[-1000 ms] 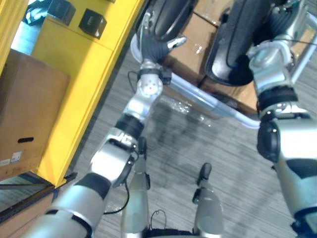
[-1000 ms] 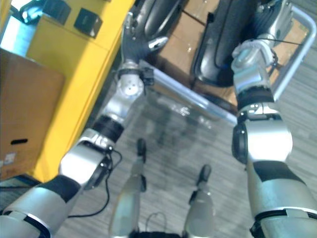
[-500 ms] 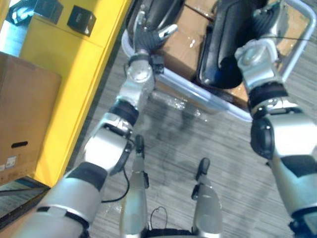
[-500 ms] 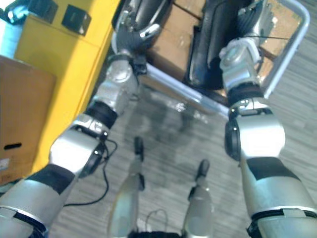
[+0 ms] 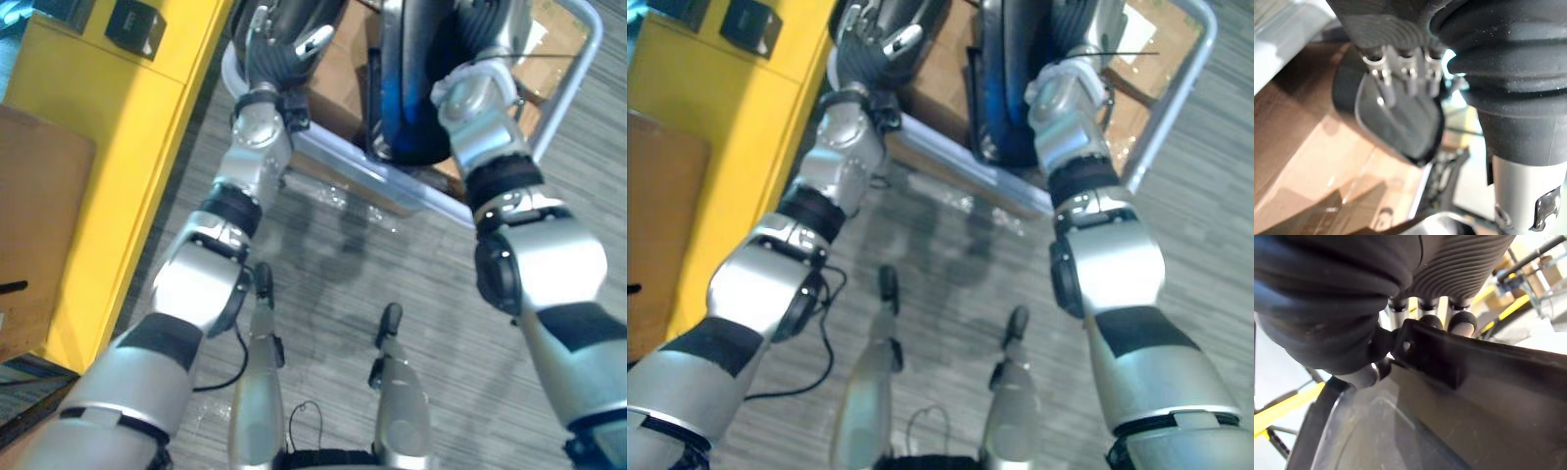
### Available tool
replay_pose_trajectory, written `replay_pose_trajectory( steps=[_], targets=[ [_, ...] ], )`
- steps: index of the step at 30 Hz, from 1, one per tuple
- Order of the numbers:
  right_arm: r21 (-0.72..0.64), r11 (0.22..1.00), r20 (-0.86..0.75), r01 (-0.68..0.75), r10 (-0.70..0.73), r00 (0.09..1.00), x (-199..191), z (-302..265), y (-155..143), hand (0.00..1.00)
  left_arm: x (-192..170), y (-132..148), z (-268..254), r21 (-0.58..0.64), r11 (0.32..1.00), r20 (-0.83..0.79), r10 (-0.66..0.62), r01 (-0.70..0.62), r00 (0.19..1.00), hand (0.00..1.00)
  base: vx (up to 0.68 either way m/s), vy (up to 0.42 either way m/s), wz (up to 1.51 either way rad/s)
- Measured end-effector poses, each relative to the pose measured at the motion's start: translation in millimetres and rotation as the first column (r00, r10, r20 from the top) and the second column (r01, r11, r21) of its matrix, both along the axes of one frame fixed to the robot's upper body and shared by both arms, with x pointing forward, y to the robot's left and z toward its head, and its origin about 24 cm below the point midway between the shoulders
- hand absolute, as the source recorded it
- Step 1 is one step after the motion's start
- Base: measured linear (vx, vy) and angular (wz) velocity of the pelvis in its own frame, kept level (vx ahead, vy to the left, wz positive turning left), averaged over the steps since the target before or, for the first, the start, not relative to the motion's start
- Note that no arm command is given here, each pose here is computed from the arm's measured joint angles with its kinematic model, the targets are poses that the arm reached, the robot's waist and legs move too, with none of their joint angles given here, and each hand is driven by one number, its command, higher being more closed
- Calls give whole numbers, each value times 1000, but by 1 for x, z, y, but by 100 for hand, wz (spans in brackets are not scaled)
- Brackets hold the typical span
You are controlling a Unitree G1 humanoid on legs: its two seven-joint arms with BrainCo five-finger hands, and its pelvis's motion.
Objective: Walk over and take plastic housings, then place them on the shelf
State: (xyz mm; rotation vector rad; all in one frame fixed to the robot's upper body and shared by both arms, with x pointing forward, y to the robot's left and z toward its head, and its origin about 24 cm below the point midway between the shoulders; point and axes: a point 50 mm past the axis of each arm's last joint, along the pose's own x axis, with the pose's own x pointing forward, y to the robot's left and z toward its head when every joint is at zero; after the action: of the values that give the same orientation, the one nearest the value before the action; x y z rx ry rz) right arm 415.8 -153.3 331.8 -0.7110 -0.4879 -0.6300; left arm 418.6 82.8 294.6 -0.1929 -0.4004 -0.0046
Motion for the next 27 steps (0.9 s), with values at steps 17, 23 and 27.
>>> replay_pose_trajectory(
  steps=[17, 23, 27],
  targets=[
    [230, 973, -41, 29, -20, 999, 0, 3, -28, 100, -5, -33, -14, 2, 996, -27, -84, 84, 996, 0, -18, -2, 2],
    [259, 963, -47, 73, -63, 997, -2, 5, -48, 100, -11, -49, -21, 11, 991, -2, -130, 130, 992, 0, -1, 6, 8],
    [245, 964, -37, 101, -95, 995, -5, 8, -57, 100, -14, -50, -24, 9, 991, 18, -136, 136, 991, 0, -2, 6, 5]
  ],
)
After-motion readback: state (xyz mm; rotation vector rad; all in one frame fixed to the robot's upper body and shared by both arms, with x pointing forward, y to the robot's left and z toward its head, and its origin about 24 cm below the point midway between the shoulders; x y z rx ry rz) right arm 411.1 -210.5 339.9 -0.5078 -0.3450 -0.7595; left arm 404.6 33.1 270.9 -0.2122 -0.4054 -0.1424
